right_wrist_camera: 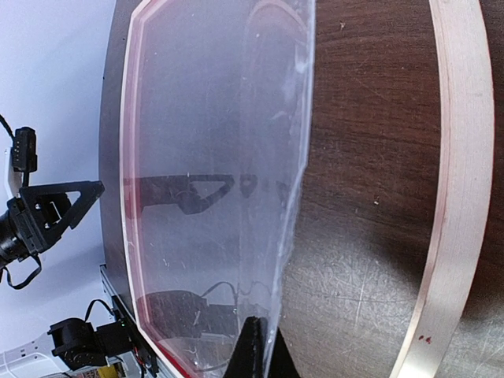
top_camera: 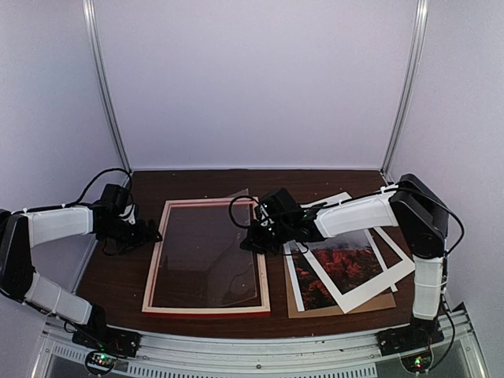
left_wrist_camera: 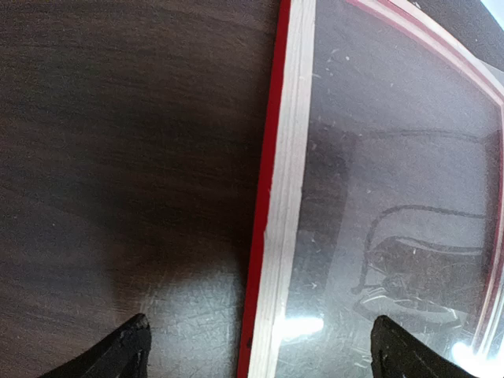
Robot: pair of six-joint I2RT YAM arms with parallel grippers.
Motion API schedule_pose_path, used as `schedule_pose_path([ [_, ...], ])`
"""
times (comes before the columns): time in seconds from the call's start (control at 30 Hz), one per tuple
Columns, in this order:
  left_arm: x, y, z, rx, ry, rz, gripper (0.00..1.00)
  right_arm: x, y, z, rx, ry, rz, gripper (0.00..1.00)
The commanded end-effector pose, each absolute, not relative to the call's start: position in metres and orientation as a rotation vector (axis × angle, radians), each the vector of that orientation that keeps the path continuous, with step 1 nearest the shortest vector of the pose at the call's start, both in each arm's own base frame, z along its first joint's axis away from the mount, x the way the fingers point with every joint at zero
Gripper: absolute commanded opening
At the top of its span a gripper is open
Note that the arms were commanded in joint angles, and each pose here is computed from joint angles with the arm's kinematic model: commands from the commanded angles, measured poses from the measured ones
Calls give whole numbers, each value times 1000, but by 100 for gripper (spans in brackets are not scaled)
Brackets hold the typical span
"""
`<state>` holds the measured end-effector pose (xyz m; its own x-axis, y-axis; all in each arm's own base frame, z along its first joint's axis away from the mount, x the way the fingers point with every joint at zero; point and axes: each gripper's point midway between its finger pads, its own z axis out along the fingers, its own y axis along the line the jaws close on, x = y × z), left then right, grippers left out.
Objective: Put the photo into the frame
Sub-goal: Place the glass panel at the frame body.
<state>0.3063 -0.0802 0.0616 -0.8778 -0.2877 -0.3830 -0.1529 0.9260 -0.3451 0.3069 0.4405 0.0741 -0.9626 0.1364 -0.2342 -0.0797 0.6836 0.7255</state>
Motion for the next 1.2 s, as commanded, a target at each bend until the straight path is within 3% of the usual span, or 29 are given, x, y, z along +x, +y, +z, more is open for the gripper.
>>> schedule_pose_path([
  [0.0,316,-81,78,-285,2596,-413,98,315,431,72,99,2610,1089,0],
  [1.17,315,-78,81,-283,2592,-390,98,314,431,71,100,2614,1076,0],
])
